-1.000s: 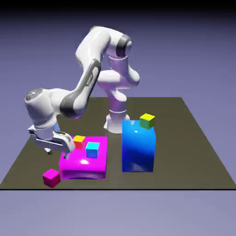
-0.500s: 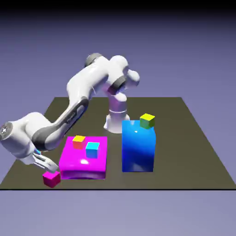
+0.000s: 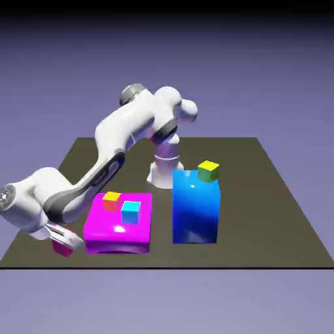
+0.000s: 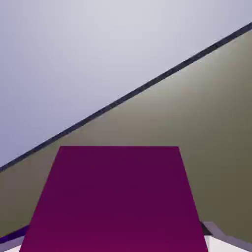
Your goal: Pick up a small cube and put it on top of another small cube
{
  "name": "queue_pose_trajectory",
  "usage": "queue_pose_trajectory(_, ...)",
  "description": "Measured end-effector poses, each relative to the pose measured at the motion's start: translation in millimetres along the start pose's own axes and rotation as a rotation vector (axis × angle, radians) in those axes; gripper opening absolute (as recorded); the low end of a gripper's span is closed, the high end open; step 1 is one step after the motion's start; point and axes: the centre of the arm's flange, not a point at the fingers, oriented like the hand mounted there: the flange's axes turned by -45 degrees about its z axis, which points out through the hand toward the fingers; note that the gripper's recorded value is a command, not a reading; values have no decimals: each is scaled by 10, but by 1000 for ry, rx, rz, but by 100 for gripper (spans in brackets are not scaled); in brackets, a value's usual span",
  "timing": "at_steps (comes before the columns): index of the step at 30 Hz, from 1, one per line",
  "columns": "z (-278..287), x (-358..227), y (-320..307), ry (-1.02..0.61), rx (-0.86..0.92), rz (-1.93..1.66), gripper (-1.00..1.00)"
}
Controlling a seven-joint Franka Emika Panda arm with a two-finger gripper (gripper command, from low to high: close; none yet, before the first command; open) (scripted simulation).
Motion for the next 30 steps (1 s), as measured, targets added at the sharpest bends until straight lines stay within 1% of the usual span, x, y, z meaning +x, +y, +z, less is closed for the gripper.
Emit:
queue_pose_trajectory(6,-153,-482,-379,-26,-54,-119,-100)
queue_pose_trajectory(12,-240,-1033,-849,-43,-150,-283,-100)
queue_pose_trajectory(17,-280,-1556,-1262,-40,-264,-444,-100)
queue_pose_trajectory(23,-288,-2256,-1721,-9,-444,-652,-100)
queue_pose_trajectory(26,-154,-2278,-1628,-41,-470,-664,-100)
queue_pose_trajectory(29,312,-2148,-1457,-41,-470,-664,-100)
queue_pose_trajectory(30,464,-2120,-1398,-41,-469,-664,100)
